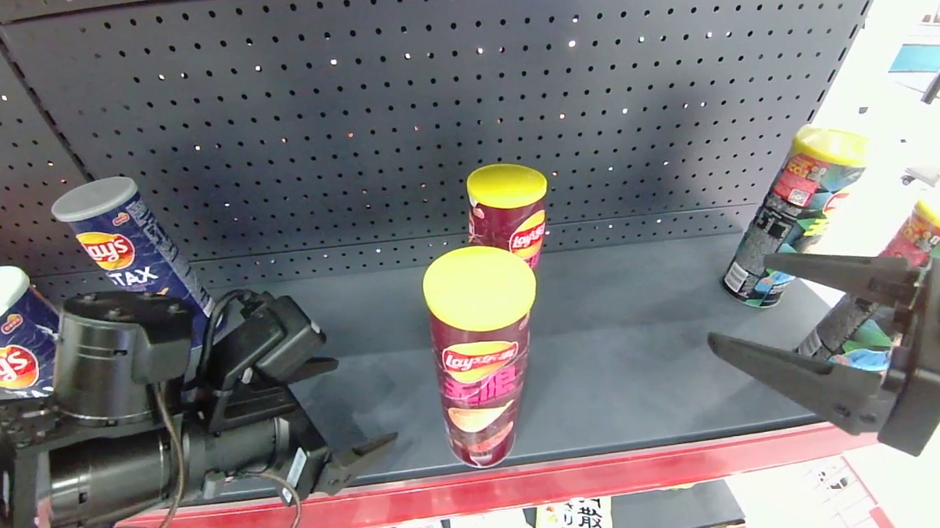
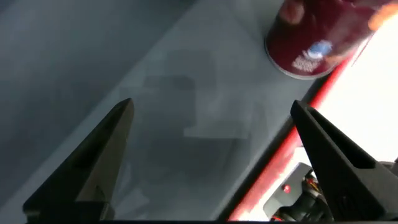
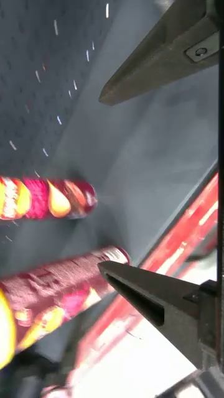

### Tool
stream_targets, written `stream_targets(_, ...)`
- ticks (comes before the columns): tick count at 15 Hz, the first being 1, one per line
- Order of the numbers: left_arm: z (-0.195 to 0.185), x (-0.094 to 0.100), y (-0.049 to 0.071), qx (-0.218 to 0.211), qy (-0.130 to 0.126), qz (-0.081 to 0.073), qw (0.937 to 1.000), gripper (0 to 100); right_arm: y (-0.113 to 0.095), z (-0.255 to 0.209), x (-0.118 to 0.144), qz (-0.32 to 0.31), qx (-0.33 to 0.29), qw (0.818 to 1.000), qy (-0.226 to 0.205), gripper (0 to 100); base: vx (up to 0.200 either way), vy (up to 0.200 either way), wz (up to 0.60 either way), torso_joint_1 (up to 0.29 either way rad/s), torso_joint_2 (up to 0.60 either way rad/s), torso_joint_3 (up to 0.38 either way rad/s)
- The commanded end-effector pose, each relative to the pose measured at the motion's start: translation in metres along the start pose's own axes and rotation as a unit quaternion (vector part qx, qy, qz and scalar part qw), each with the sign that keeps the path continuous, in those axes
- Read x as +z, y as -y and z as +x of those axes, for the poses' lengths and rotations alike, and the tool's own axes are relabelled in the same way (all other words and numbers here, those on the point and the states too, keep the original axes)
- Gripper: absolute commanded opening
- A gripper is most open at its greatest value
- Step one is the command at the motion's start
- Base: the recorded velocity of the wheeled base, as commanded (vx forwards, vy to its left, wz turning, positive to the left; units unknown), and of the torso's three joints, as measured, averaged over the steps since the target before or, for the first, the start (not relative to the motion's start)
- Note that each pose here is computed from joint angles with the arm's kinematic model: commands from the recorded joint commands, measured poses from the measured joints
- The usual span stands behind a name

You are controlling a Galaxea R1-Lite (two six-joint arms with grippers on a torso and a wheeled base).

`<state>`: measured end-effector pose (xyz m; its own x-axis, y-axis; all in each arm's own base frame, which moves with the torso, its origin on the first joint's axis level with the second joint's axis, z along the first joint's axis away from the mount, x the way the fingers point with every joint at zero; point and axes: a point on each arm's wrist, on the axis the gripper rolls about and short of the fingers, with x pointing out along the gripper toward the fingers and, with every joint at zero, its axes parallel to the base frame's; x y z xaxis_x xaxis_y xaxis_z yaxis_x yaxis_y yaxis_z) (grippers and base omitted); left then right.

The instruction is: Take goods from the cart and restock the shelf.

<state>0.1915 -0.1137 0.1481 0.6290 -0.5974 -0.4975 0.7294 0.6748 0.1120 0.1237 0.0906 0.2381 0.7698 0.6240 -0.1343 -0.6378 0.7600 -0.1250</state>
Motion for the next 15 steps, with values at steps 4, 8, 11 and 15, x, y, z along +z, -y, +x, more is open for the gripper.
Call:
stream_targets(4,0.035,0.004,0.0,-0.03,-0.024,0.01,0.9992,100,0.017,-0.017,0.006,0.027,-0.066,0.997,0.024,100,0.0,0.0,0.0,0.0,0.0,0.0)
stream_targets(8,0.042,0.008,-0.002,-0.03,-0.023,0.016,0.9991,100,0.019,-0.019,0.005,0.033,-0.077,0.996,0.024,100,0.0,0.0,0.0,0.0,0.0,0.0)
stream_targets(11,0.047,0.009,-0.002,-0.034,-0.023,0.018,0.999,100,0.019,-0.019,0.003,0.034,-0.078,0.996,0.022,100,0.0,0.0,0.0,0.0,0.0,0.0)
stream_targets(15,0.052,0.012,0.001,-0.04,-0.022,0.021,0.9987,100,0.019,-0.018,0.003,0.034,-0.078,0.996,0.02,100,0.0,0.0,0.0,0.0,0.0,0.0)
